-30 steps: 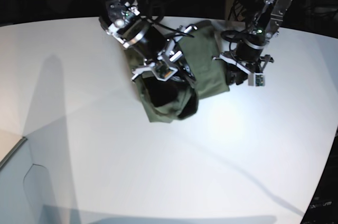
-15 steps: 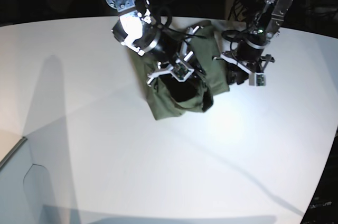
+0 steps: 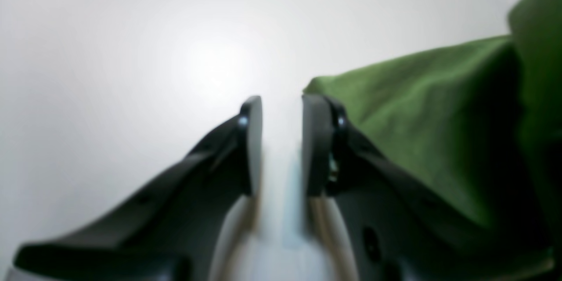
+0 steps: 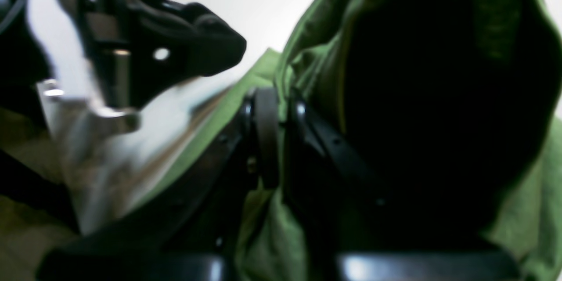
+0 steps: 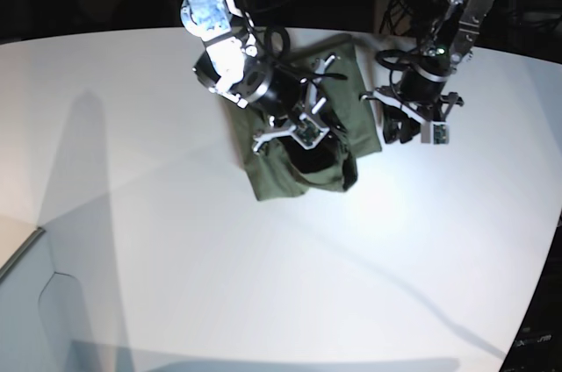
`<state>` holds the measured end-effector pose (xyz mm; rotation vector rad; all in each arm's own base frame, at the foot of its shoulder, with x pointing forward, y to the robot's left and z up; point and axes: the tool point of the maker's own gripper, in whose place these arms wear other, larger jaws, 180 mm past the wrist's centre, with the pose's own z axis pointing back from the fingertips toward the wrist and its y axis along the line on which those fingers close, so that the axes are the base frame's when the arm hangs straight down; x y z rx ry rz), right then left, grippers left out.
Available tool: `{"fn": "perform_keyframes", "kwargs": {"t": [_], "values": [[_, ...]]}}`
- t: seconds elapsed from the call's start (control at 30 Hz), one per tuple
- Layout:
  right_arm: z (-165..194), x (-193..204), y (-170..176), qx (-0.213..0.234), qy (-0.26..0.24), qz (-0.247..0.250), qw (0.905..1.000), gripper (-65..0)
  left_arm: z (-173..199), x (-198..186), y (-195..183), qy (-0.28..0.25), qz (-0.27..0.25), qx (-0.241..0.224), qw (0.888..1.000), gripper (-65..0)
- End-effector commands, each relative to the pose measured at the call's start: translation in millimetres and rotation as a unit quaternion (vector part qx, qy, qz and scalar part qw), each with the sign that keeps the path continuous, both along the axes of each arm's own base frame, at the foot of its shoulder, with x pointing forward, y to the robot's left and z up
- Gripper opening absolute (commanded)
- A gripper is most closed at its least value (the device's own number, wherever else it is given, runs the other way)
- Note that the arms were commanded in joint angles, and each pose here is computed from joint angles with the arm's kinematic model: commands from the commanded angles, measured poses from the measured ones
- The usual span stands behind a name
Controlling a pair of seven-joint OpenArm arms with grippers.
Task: Layout the t-shirt on the table in an organized manner, then fold the t-shirt properly
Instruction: 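Lift the bundle with both grippers and fold it over toward the right gripper, then release the left gripper and lower the folded shirt with the right gripper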
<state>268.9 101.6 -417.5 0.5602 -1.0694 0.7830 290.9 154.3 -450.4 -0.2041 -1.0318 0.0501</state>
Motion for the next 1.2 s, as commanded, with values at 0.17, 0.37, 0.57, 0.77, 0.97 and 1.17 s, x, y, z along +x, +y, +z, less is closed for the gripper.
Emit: {"fn": "perform_keyframes", "kwargs": {"t": [0.17, 0.37, 0.57, 0.77, 0.97, 1.17], "values": [[12, -7, 33, 0.023, -0.012, 0.048, 0.9985, -65.0, 16, 11, 8, -0.028, 0.001, 0.008, 1.0, -49.6], [3, -4, 35, 0.016, -0.002, 0.055, 0.9983, -64.4, 15, 10, 10, -0.028, 0.001, 0.01, 1.0, -49.6], [-1, -3, 35, 0.013, 0.002, 0.057, 0.9983, -45.5, 17, 9, 18, -0.029, 0.012, 0.011, 0.999, -49.6], [34, 2, 34, 0.033, -0.044, 0.045, 0.9975, -34.0, 40, 3, 58, -0.055, 0.066, 0.016, 0.996, -49.5], [87, 13, 6, 0.054, -0.111, -0.008, 0.9923, -33.9, 65, -5, 96, -0.083, 0.113, 0.028, 0.99, -49.4], [83, 13, -54, 0.034, -0.107, -0.094, 0.9892, -33.9, 74, -8, 132, -0.093, 0.155, 0.043, 0.982, -49.4]]}}
